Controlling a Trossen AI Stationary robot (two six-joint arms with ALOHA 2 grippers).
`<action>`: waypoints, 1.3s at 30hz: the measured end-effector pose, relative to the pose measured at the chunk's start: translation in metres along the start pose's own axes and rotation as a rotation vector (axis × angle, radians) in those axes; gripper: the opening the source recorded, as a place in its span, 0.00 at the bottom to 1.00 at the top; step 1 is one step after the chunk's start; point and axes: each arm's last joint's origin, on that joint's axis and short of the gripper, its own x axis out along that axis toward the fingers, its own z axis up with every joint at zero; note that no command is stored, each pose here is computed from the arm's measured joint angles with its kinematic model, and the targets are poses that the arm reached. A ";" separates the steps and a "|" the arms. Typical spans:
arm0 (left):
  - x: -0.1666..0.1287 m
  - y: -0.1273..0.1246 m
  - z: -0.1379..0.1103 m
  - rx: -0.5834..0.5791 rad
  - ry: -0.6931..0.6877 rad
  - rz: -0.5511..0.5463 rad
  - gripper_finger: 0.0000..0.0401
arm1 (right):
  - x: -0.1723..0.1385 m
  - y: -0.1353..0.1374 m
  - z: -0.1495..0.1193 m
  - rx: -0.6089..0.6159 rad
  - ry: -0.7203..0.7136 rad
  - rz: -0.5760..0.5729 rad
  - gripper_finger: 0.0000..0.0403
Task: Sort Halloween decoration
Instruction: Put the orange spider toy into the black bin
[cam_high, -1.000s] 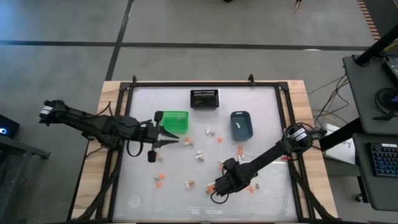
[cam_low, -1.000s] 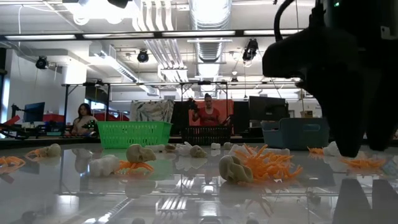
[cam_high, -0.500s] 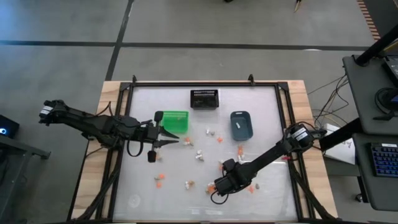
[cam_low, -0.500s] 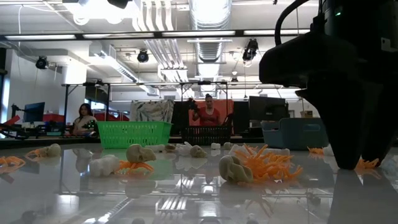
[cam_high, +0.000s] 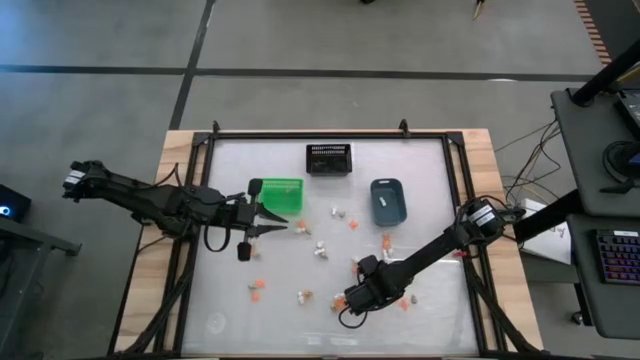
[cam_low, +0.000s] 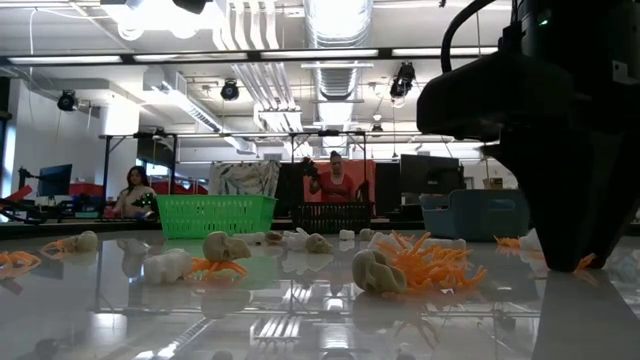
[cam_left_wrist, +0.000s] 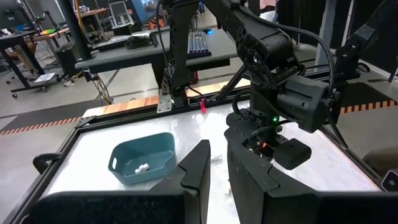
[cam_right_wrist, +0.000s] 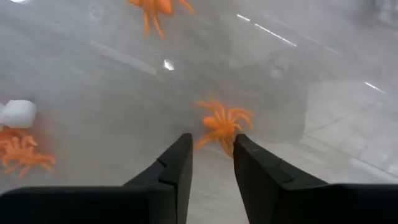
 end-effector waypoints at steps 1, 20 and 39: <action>0.000 0.000 0.000 0.000 0.000 0.000 0.09 | 0.000 0.000 0.000 0.000 0.000 -0.001 0.24; 0.000 0.000 0.000 0.000 0.000 0.000 0.09 | 0.000 -0.001 0.001 -0.053 -0.018 -0.007 0.13; 0.000 0.000 0.000 -0.007 0.000 0.000 0.09 | -0.007 -0.004 0.002 -0.072 -0.039 -0.007 0.02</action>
